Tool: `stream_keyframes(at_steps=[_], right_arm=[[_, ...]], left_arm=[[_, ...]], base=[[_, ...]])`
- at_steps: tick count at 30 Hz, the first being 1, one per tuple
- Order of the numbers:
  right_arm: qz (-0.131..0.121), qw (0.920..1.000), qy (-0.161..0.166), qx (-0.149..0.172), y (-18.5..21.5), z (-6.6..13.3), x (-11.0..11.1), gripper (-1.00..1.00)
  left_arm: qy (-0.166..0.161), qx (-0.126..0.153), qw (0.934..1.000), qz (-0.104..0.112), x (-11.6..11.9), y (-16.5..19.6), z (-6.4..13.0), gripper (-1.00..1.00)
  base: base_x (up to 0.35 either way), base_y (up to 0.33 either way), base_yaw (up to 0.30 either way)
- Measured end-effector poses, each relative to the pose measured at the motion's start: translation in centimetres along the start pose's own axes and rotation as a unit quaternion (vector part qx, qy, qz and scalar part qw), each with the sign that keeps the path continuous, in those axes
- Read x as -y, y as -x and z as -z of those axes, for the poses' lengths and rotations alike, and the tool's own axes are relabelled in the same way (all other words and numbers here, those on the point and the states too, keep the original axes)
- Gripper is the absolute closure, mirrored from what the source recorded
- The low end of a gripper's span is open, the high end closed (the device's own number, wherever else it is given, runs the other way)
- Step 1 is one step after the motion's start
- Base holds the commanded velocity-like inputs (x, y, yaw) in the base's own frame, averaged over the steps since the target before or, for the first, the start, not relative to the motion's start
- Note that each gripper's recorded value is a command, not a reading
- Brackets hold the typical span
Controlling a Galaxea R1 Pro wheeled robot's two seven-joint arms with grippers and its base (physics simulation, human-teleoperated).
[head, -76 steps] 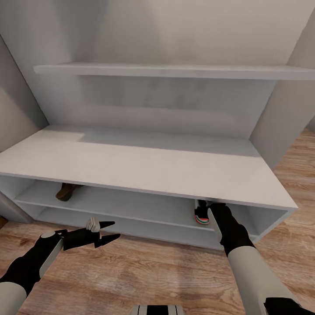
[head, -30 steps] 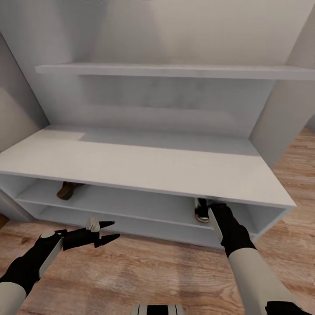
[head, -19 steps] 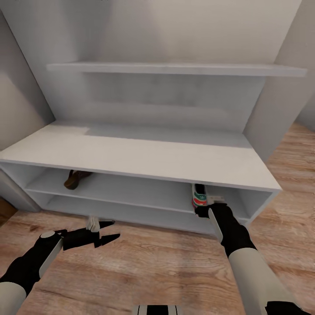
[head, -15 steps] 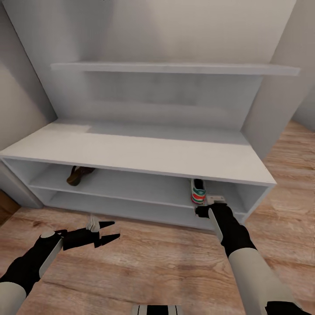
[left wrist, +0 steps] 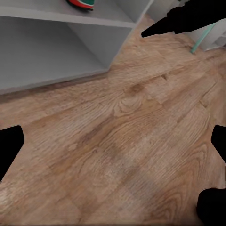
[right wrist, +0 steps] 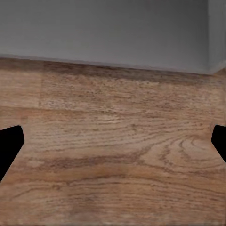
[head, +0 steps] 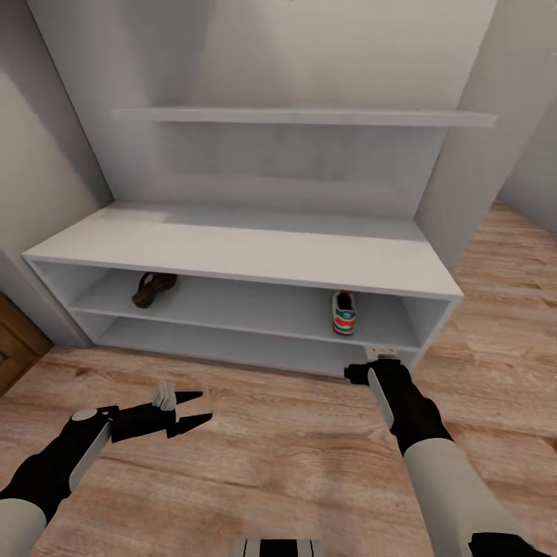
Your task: Pick up the two gym shoes and the two sandals from the corridor floor and place them onto the hallstand (shoe rack) in the corridor, making sure they are on the rack and not on the floor. Arrange them so the two gym shoes are next to each other and the two sandals are next to each other.
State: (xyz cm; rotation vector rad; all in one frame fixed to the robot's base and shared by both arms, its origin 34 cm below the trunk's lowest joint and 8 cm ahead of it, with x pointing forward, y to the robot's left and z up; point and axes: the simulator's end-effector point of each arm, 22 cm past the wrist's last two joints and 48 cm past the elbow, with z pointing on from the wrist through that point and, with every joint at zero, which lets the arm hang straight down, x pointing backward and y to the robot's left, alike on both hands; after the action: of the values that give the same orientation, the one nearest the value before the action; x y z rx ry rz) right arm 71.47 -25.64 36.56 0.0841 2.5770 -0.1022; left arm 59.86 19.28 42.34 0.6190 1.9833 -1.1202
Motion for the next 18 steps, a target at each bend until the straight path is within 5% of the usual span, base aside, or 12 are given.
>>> stream_keyframes(at_steps=[18], right_arm=[[0.002, 1.0000, 0.000, 0.001, 0.03, 0.04, -0.10, -1.00]], left_arm=[[0.000, 0.000, 1.0000, 0.000, -0.02, 0.01, 0.05, -1.00]], base=[[-0.021, 0.000, 0.000]])
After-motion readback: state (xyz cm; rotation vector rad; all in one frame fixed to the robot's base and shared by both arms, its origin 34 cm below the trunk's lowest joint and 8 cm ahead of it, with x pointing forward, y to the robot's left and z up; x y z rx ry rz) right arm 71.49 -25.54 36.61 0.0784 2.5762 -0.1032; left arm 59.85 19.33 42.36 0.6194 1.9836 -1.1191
